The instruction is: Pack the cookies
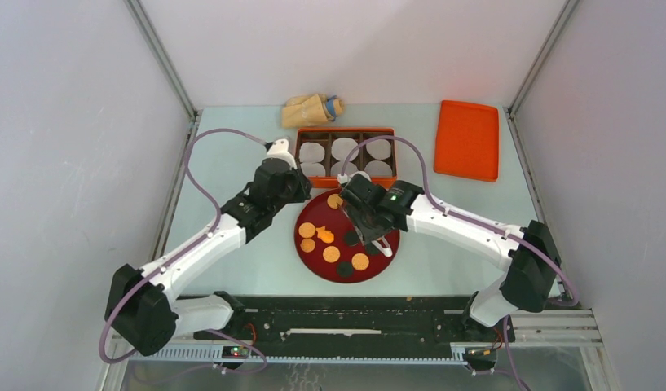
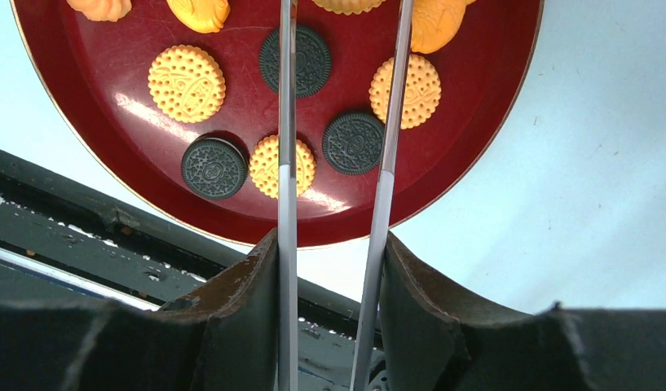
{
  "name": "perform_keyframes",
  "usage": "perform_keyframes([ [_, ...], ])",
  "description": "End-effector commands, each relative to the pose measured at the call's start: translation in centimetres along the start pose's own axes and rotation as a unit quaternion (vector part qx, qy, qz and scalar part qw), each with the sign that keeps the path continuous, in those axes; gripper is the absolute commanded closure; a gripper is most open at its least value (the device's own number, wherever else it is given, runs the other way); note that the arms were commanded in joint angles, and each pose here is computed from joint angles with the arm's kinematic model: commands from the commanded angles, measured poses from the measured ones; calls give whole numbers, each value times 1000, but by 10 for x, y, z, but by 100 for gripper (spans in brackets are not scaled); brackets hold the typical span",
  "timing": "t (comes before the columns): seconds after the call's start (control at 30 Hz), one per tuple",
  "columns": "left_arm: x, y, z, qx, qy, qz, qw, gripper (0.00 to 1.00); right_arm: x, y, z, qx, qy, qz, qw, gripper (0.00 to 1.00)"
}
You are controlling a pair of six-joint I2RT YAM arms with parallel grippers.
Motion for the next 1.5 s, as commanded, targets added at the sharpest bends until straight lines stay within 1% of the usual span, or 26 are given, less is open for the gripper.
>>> perform_keyframes([
  [0.0, -31, -1, -20, -9, -54, -1, 998, 100, -19, 9, -15, -23, -44, -5, 999, 57],
  [0.1, -33, 2, -26, -14, -59, 1, 998, 100, -21, 12, -7, -18, -44, -6, 999, 55],
  [0.27, -32, 6, -29, -24, -61, 2, 998, 100, -23, 12, 2, -15, -39, -6, 999, 57],
  [0.37, -33, 6, -29, -25, -63, 2, 998, 100, -33, 10, 0, -21, -53, -2, 998, 59],
  [0.47, -35, 6, -29, -26, -64, 2, 998, 100, -57, 5, -6, -21, -75, 7, 997, 63],
  [0.53, -36, 6, -28, -26, -64, 3, 998, 100, -76, 1, -10, -16, -89, 14, 996, 63],
  [0.67, -35, 7, -26, -30, -61, 7, 998, 100, -114, -1, -1, -26, -110, 22, 993, 65],
  [0.93, -32, 14, -25, -51, -56, 18, 997, 100, -170, -22, 55, 16, -106, 38, 993, 66],
  [1.03, -32, 15, -24, -57, -54, 23, 997, 100, -190, -37, 67, 33, -113, 46, 992, 66],
  [1.13, -34, 15, -22, -58, -53, 24, 997, 100, -209, -44, 74, 29, -121, 53, 991, 66],
  [1.3, -34, 15, -21, -61, -51, 26, 996, 100, -221, -53, 86, 26, -116, 61, 991, 66],
  [1.43, -33, 16, -21, -64, -48, 28, 996, 100, -217, -54, 94, 21, -102, 63, 993, 62],
  [1.47, -33, 16, -21, -63, -47, 28, 997, 100, -216, -55, 95, 21, -101, 64, 993, 60],
])
Point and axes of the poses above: each gripper's point midway between its finger pads, its own z axis out along the fingers, its own y axis along the line the jaws close on, x = y × z, the point moved 3 cm from there along -z, back along the fingers, and after that the axes turned 9 degrees about z, right-handed, at the moved point
